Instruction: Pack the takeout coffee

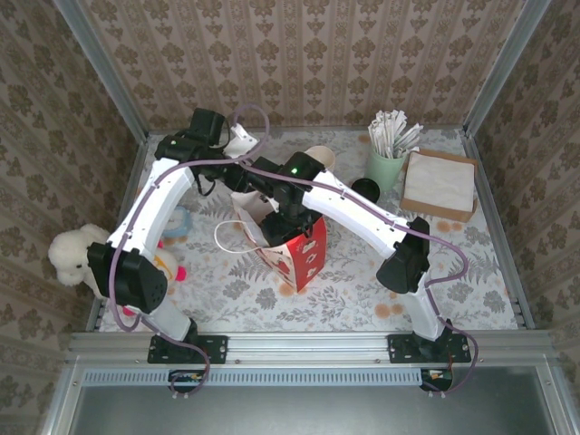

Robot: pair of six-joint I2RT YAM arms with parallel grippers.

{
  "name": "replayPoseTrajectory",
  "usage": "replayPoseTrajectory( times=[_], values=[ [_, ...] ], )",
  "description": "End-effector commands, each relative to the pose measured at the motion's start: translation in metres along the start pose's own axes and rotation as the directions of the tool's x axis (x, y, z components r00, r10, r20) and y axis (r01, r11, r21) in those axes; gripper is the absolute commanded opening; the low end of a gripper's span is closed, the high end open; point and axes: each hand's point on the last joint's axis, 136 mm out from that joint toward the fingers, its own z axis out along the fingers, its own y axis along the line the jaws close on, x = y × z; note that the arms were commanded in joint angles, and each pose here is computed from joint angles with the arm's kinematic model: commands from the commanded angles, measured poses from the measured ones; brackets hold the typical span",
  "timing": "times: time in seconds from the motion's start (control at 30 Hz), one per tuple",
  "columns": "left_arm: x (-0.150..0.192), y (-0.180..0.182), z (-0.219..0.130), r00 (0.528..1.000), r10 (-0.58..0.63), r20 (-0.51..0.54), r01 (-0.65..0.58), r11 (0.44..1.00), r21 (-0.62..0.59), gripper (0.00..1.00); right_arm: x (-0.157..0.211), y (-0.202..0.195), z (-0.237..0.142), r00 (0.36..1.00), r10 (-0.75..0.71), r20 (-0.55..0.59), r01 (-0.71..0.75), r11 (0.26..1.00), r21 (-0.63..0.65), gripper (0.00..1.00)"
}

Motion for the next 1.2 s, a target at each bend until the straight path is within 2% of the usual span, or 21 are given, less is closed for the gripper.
replayPoseTrajectory(
  times=[0.0,0.1,0.27,0.6,0.87,1.17],
  values=[
    [-0.001,-0.003,-0.005,1.000,-0.018,0.010,0.018,1.000,0.009,0.41,0.007,0.004,0.002,1.000,-0.024,-0.019,0.024,1.000,0.002,0.66],
    [-0.001,-0.008,-0.007,0.999,-0.030,0.023,0.030,0.999,0.025,0.30,0.007,0.003,0.003,0.999,-0.040,-0.021,0.041,0.999,0.011,0.66],
    [0.004,-0.008,-0.008,0.998,-0.058,0.012,0.057,0.998,0.016,0.19,0.008,0.001,0.003,0.998,-0.056,-0.019,0.056,0.998,0.025,0.66],
    [0.006,-0.012,-0.008,0.998,-0.060,0.020,0.060,0.998,0.028,0.00,0.013,0.000,0.007,0.997,-0.059,-0.054,0.061,0.998,0.032,0.65],
    [0.003,-0.012,-0.011,0.998,-0.049,0.048,0.048,0.998,0.030,0.00,0.013,-0.003,0.015,0.995,-0.057,-0.082,0.062,0.996,0.059,0.65],
    [0.006,-0.012,-0.007,0.996,-0.088,0.025,0.087,0.995,0.055,0.00,0.012,-0.002,0.026,0.994,-0.069,-0.089,0.074,0.996,0.057,0.65]
  ],
)
